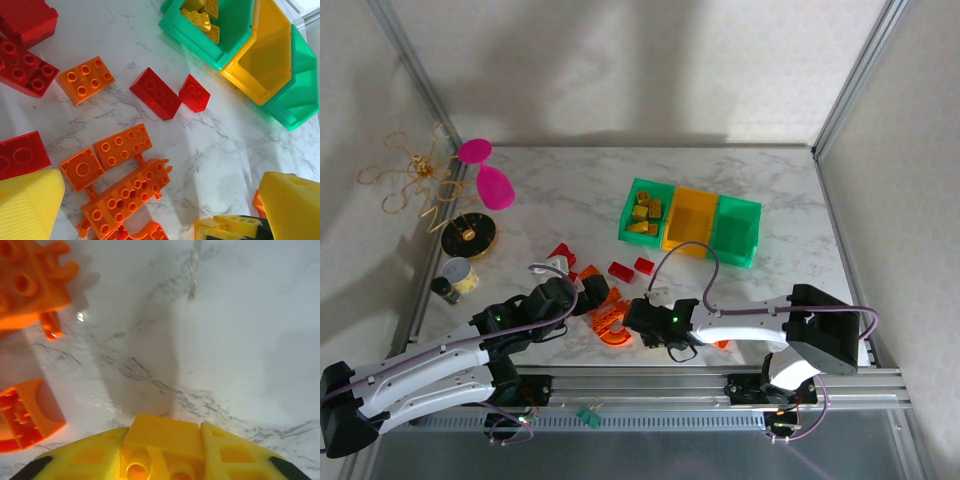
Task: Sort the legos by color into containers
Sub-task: Pick up the lego from the bottom-center of the table, then place the lego in the container.
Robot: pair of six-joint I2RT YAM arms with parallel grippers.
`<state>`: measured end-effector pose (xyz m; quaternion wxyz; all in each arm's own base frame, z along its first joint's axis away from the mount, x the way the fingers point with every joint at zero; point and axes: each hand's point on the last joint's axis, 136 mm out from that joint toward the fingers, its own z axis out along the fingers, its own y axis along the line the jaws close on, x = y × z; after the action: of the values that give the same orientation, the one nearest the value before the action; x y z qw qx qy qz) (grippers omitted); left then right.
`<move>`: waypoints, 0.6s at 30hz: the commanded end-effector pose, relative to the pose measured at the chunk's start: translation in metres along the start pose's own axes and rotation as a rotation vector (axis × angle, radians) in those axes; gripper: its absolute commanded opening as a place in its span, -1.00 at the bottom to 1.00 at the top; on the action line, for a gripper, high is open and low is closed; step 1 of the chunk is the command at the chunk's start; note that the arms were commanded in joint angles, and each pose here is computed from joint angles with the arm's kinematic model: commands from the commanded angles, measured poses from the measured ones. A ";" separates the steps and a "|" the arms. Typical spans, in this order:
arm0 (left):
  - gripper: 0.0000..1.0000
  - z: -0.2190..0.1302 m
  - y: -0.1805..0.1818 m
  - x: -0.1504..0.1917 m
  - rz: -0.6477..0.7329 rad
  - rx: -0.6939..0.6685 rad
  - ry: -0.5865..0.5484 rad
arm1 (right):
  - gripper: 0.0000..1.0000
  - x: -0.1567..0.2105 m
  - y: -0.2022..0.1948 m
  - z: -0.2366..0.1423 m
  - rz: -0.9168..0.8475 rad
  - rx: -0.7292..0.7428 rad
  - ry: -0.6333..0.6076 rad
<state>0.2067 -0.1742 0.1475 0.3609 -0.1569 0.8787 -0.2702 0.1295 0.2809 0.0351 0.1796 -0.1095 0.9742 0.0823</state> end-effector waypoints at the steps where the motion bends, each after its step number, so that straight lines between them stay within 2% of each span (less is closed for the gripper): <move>1: 0.99 -0.002 0.000 -0.009 -0.030 -0.014 -0.051 | -0.42 -0.039 0.001 -0.023 -0.018 0.004 -0.112; 9: 0.99 -0.006 -0.013 -0.035 -0.019 -0.028 -0.144 | -0.39 -0.153 -0.009 -0.046 -0.009 -0.007 -0.326; 13: 0.99 -0.006 -0.023 -0.047 -0.008 -0.035 -0.192 | -0.37 -0.217 -0.018 -0.041 0.003 0.007 -0.418; 18: 0.99 -0.001 -0.034 -0.068 -0.034 -0.033 -0.253 | -0.36 -0.283 -0.027 -0.023 0.010 0.035 -0.472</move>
<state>0.2410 -0.1717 0.1818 0.4292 -0.1906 0.8506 -0.2364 0.3555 0.2967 0.1484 0.3743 -0.0569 0.9199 0.1017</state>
